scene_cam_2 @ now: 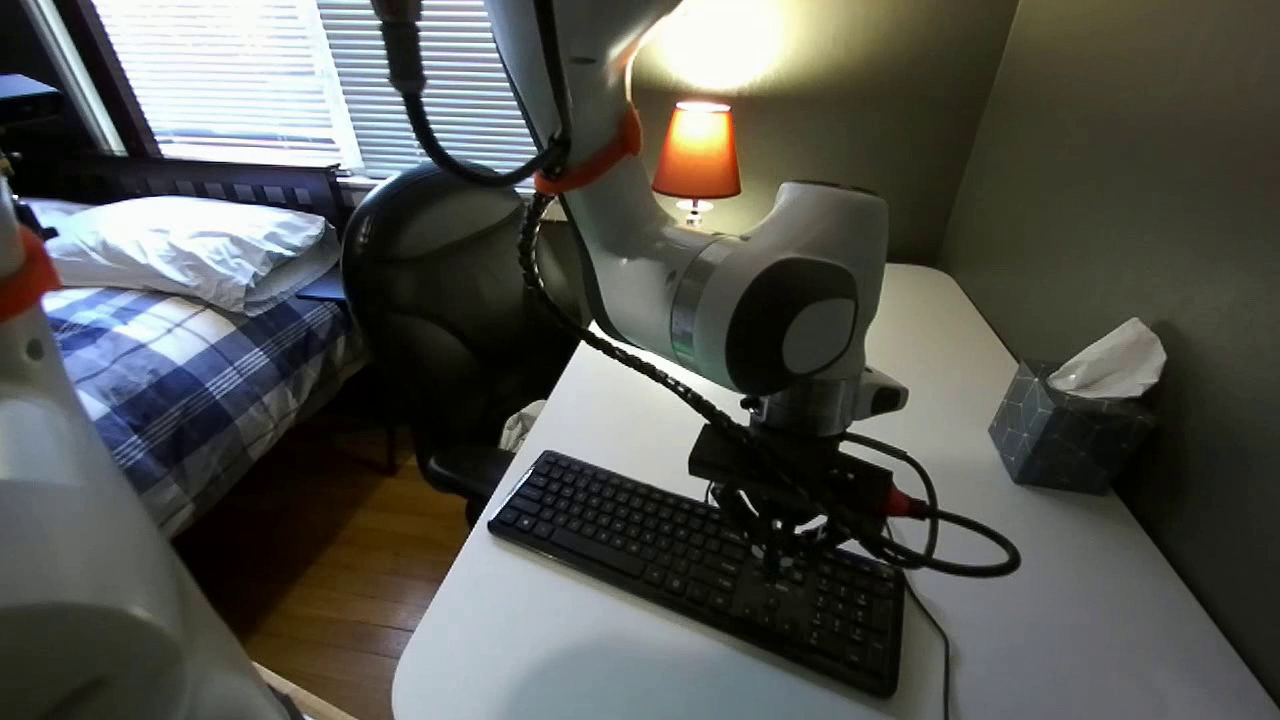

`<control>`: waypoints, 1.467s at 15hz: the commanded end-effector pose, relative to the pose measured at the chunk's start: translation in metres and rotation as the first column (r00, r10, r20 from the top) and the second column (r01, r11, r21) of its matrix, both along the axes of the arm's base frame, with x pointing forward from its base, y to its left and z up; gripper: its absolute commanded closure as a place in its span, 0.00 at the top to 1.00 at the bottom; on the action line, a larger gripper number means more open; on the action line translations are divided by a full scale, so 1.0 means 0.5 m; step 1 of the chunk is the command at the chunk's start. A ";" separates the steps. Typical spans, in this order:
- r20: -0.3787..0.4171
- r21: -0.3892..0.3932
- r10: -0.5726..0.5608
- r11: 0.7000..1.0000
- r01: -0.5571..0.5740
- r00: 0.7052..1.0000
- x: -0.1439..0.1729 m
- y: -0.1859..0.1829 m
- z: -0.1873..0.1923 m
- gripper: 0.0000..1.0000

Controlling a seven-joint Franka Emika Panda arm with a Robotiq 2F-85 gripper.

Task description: Press a key on the keyboard

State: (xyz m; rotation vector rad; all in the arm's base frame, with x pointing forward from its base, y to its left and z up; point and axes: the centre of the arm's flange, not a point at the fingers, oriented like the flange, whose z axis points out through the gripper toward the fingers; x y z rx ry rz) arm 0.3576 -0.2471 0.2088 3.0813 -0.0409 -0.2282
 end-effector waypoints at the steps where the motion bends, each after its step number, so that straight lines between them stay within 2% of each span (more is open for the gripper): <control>1: -0.025 -0.014 -0.017 1.000 0.017 1.000 0.005 -0.009 -0.025 0.00; 13: -0.083 -0.020 -0.040 0.999 0.038 0.996 0.029 -0.016 -0.075 0.00; 22: -0.089 -0.019 -0.038 0.999 0.036 0.995 0.038 -0.019 -0.097 0.00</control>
